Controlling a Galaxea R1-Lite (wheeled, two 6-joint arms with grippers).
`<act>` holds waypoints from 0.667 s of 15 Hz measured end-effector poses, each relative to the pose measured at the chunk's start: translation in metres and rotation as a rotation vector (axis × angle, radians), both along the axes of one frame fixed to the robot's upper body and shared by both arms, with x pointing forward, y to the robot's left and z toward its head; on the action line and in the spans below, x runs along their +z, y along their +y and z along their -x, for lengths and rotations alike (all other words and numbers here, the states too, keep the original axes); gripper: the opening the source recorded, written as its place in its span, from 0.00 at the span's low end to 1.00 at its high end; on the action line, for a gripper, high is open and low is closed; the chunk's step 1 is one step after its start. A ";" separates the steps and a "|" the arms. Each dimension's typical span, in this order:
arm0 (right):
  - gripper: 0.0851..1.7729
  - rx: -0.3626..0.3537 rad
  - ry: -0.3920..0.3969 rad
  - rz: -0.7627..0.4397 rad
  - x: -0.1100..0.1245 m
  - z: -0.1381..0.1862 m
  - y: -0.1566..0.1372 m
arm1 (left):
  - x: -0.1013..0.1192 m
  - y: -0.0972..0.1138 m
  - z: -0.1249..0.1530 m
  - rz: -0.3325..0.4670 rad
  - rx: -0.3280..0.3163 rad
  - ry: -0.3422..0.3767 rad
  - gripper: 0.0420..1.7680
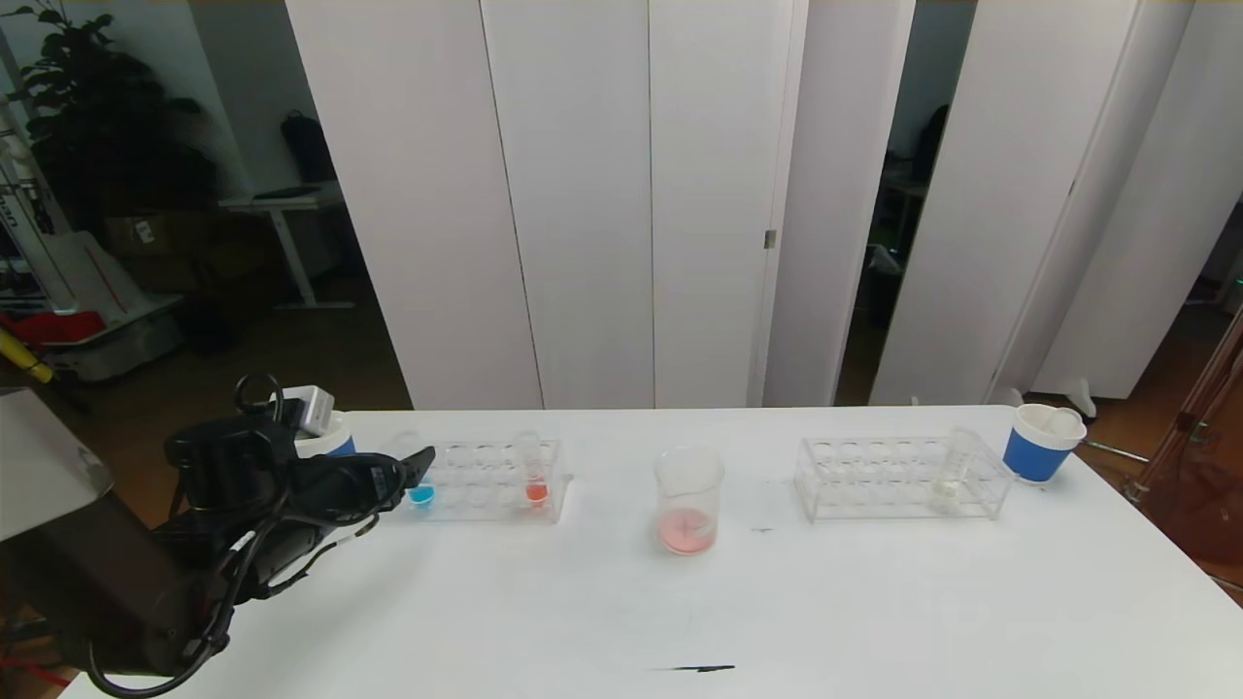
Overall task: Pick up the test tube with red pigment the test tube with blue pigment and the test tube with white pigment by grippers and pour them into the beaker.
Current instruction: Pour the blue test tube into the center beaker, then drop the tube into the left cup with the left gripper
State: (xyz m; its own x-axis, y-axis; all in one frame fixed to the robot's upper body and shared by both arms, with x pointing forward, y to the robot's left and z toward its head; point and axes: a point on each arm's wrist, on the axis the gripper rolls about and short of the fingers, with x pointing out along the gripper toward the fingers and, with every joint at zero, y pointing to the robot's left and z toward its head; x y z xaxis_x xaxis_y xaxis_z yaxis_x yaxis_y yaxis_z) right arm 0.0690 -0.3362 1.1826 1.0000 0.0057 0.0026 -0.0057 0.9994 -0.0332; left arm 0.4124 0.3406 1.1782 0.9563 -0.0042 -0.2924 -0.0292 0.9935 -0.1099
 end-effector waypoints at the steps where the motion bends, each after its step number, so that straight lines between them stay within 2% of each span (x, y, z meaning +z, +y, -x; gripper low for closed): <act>1: 0.99 0.000 0.000 0.000 0.000 0.000 0.000 | -0.002 0.001 -0.007 0.003 0.005 -0.005 0.99; 5: 0.99 0.000 0.000 0.000 0.000 0.000 0.000 | -0.016 0.000 -0.025 0.019 0.014 -0.009 0.99; 10: 0.99 0.000 0.000 0.000 0.000 0.000 0.000 | -0.025 0.002 -0.032 0.037 0.037 -0.001 0.99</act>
